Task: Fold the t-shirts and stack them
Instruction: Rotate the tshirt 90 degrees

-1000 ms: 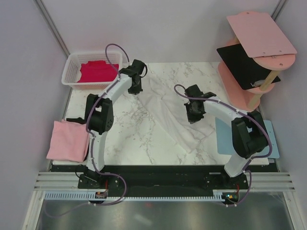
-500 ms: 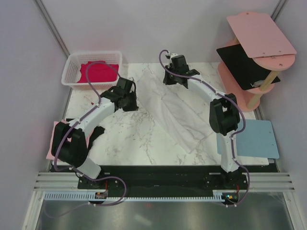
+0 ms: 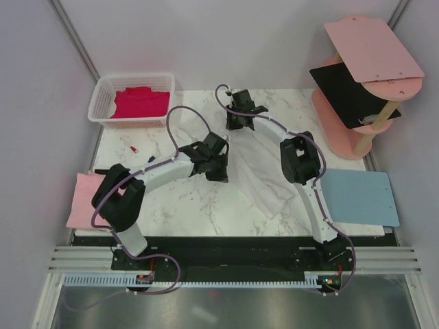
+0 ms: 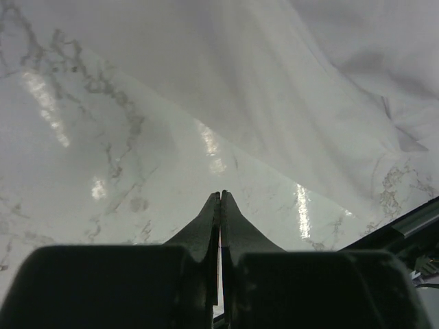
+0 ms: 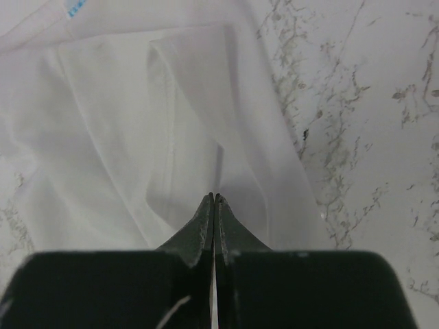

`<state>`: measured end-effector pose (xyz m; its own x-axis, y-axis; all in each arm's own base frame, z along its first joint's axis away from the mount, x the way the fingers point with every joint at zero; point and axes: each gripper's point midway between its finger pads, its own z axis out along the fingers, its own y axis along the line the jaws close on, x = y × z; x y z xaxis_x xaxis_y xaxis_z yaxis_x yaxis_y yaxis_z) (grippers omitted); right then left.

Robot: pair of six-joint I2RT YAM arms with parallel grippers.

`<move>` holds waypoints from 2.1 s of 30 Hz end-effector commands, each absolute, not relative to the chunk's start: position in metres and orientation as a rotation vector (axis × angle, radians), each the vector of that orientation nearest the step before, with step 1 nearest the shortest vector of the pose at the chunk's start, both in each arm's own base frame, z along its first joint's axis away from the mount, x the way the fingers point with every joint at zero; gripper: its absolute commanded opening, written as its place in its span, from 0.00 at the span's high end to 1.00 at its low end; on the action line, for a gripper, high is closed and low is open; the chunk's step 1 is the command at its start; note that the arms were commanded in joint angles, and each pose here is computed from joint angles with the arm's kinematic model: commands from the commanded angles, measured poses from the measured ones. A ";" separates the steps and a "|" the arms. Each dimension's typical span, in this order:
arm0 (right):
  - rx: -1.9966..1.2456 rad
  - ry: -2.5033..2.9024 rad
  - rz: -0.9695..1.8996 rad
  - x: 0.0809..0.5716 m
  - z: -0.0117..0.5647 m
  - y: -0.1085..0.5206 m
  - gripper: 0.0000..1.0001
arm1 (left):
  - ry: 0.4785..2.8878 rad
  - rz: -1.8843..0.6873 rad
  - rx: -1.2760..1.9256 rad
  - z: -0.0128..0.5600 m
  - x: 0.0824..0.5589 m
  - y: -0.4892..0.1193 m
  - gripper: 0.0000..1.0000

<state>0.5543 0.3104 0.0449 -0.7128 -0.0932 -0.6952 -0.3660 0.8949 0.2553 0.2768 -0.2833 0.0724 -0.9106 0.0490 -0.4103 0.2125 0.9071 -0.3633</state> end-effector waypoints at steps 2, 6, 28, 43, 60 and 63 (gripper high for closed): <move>-0.234 2.352 0.289 0.580 0.030 0.279 1.00 | 2.595 -0.726 0.242 0.088 0.286 -0.349 0.98; -0.108 2.392 0.238 0.589 0.017 0.245 1.00 | 2.618 -0.737 0.249 0.079 0.281 -0.362 0.98; 0.147 2.490 0.082 0.584 0.009 0.133 1.00 | 2.783 -0.525 0.151 -0.001 0.275 -0.335 0.98; 0.115 2.450 0.102 0.579 0.046 0.133 1.00 | 2.702 -0.457 0.143 0.042 0.276 -0.266 0.98; 0.123 2.466 0.095 0.576 0.036 0.132 1.00 | 2.649 -0.873 0.435 0.057 0.207 -0.422 0.98; 0.122 2.471 0.096 0.575 0.034 0.132 1.00 | 2.699 -0.863 0.420 0.039 0.199 -0.420 0.98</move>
<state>0.5847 0.1400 0.0276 -0.7687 0.1216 -0.6279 0.0528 0.9905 0.1271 0.2071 -0.4081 0.0466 -0.8970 0.2119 -0.3880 0.3908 0.7902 -0.4720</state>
